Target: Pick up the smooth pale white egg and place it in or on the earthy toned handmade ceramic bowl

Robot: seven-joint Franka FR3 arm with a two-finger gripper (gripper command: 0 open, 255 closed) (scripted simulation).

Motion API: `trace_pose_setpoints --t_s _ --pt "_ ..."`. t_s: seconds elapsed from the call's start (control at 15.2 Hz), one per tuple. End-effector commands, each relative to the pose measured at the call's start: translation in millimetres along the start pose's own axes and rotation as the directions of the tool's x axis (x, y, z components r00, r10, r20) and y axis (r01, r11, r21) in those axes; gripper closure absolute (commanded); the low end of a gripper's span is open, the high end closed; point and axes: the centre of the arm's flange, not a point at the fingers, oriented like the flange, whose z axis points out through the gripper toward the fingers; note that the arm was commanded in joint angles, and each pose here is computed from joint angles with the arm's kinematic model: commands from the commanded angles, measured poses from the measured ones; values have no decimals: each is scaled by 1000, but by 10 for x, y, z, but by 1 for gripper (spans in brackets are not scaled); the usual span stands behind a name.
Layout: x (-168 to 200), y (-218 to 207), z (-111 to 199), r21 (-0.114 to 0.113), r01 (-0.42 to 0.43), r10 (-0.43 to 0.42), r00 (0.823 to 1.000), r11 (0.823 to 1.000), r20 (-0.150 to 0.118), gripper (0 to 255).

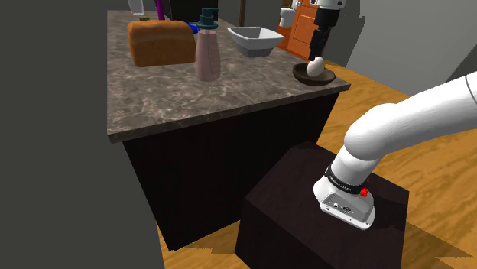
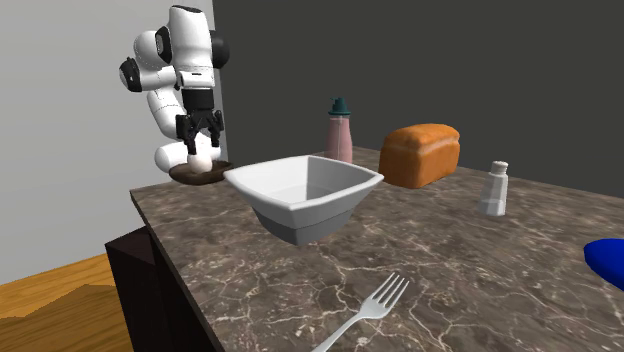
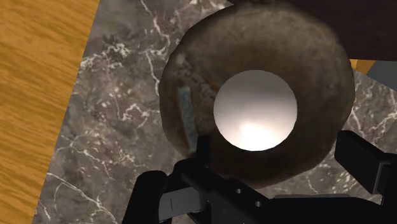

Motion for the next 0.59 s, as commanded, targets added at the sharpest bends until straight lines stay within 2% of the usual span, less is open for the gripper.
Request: trace_pose_setpoints --t_s 0.0,0.07,0.33,0.53 --pt "0 0 0 0 0 0 1000 1000 0 0" --pt "0 0 0 0 0 0 1000 1000 0 0" --pt "0 0 -500 0 0 0 1000 1000 0 0" --pt "0 0 -500 0 0 0 1000 1000 0 0"
